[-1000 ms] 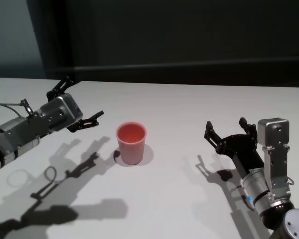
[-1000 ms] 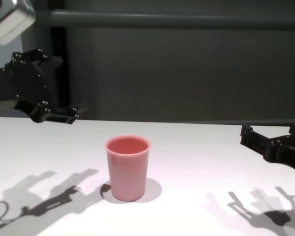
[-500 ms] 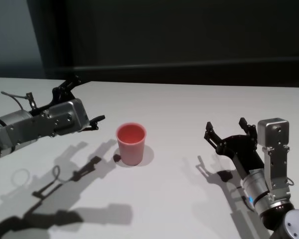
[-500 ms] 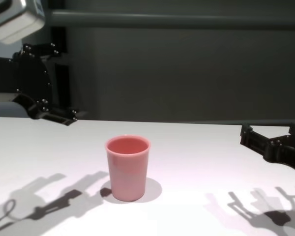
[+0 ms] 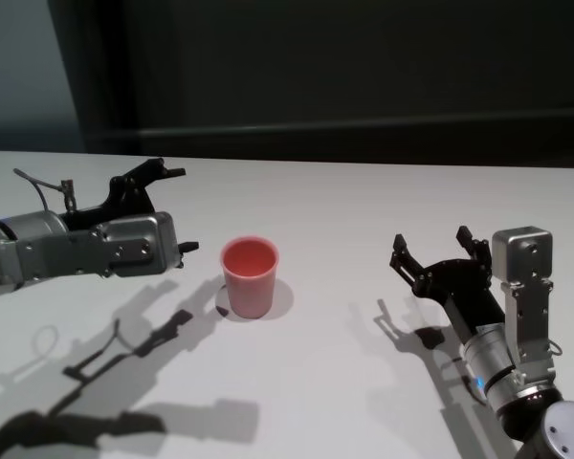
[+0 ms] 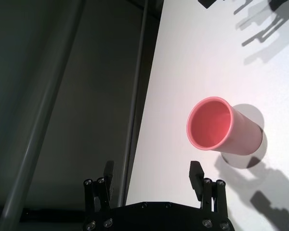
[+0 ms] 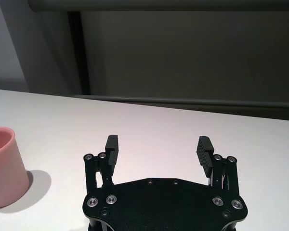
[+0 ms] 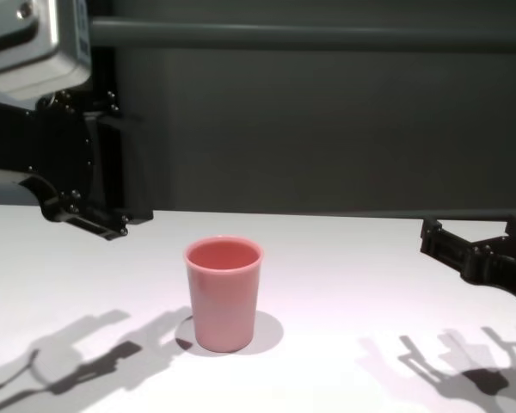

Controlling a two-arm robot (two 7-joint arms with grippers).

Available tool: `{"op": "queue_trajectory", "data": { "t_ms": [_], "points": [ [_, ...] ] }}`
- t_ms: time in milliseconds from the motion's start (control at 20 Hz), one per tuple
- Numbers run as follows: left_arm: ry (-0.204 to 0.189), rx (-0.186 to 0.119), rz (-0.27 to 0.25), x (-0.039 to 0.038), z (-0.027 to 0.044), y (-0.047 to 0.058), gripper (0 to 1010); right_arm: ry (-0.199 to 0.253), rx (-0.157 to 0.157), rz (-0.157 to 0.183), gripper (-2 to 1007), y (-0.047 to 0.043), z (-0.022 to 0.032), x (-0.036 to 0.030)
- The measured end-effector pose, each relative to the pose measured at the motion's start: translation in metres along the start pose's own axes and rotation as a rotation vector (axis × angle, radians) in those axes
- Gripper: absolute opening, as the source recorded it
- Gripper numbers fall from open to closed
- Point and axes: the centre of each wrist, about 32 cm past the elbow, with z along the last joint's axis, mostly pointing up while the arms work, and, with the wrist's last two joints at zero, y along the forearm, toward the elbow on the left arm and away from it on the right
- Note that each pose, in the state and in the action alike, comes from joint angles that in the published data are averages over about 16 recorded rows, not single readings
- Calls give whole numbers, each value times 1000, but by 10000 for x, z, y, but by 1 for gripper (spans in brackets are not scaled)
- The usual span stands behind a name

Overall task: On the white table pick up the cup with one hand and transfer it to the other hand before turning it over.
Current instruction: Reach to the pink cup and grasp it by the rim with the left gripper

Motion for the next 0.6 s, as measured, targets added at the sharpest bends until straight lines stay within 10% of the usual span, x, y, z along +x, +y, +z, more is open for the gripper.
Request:
{"op": "queue_trajectory", "data": {
  "t_ms": [600],
  "points": [
    [-152,63,-152,101,116,-20,1001,0,0,0,1000,0,0,0]
  ]
}}
